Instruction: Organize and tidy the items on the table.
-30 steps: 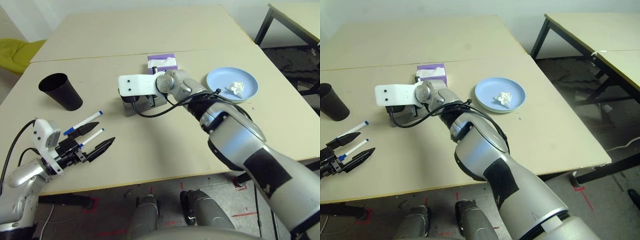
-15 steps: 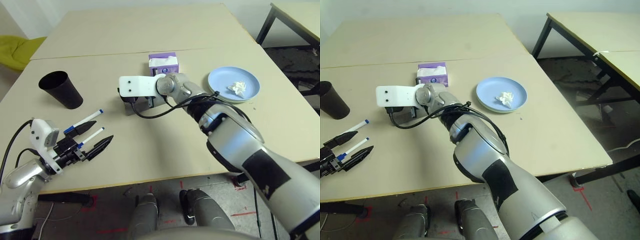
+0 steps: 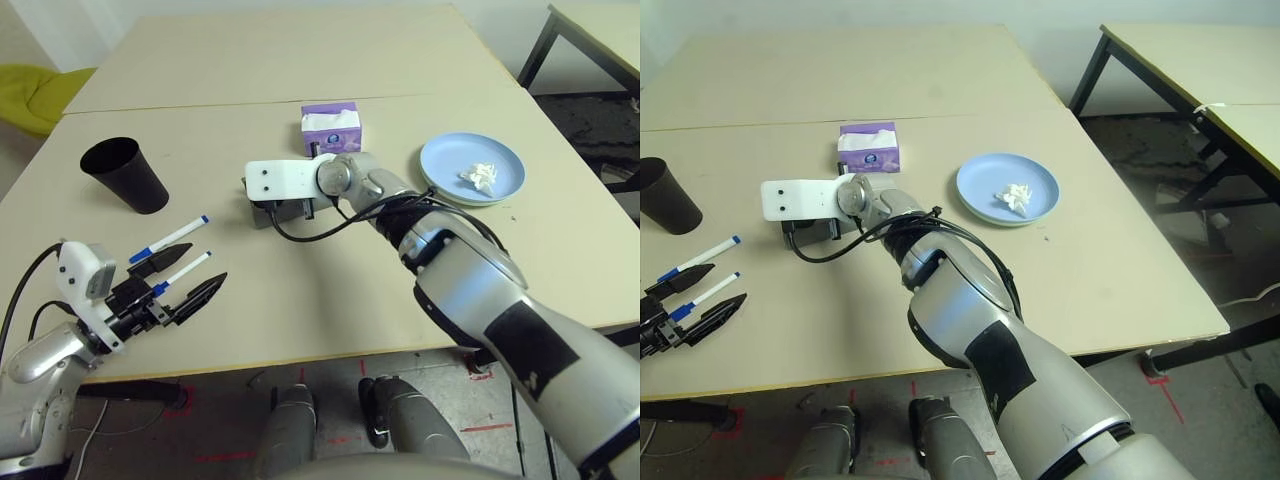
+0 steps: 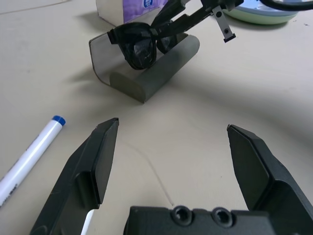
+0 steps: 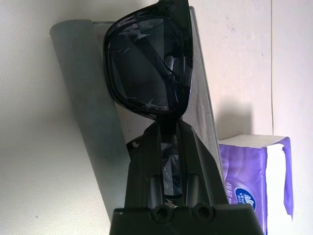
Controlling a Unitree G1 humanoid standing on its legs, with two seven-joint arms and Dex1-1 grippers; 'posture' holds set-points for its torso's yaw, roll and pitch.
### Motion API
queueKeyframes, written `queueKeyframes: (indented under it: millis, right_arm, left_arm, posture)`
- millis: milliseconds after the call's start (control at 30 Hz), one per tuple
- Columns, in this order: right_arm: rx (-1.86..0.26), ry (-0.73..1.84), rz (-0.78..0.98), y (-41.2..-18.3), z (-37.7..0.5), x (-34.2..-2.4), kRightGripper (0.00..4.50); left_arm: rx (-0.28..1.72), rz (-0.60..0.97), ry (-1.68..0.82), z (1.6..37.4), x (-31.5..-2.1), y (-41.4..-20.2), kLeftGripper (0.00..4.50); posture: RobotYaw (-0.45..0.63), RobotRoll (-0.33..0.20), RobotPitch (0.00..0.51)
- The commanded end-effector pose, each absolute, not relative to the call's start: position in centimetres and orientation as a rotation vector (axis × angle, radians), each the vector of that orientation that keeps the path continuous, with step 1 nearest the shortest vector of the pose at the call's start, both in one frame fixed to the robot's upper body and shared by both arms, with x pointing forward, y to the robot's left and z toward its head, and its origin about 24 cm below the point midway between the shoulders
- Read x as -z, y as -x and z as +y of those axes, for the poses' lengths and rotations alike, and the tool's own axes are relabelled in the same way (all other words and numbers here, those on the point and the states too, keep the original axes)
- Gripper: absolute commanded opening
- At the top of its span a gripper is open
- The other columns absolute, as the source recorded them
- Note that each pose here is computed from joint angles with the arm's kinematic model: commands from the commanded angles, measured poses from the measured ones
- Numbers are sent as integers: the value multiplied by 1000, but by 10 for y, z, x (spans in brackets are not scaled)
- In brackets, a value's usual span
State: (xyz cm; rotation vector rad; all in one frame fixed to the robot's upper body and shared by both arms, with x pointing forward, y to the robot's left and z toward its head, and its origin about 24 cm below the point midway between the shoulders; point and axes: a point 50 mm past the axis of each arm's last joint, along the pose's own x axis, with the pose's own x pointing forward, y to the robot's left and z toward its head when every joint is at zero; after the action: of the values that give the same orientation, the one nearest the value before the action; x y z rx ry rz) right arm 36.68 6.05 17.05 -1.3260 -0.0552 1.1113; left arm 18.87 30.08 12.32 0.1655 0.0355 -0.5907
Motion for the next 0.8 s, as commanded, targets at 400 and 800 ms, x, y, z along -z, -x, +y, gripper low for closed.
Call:
queueKeyframes:
  millis: [400,800]
  right_arm:
    - [-1163,1320,-12,-360,67,-158,4456]
    - [-1374,916,107,-366,35,-206,4456]
  left_arm:
    - [606,43,-148,297,-119,-191,4500]
    - [554,11,-161,299,-120,-205,4500]
  posture:
    - [-24,0,175]
    - [-47,0,168]
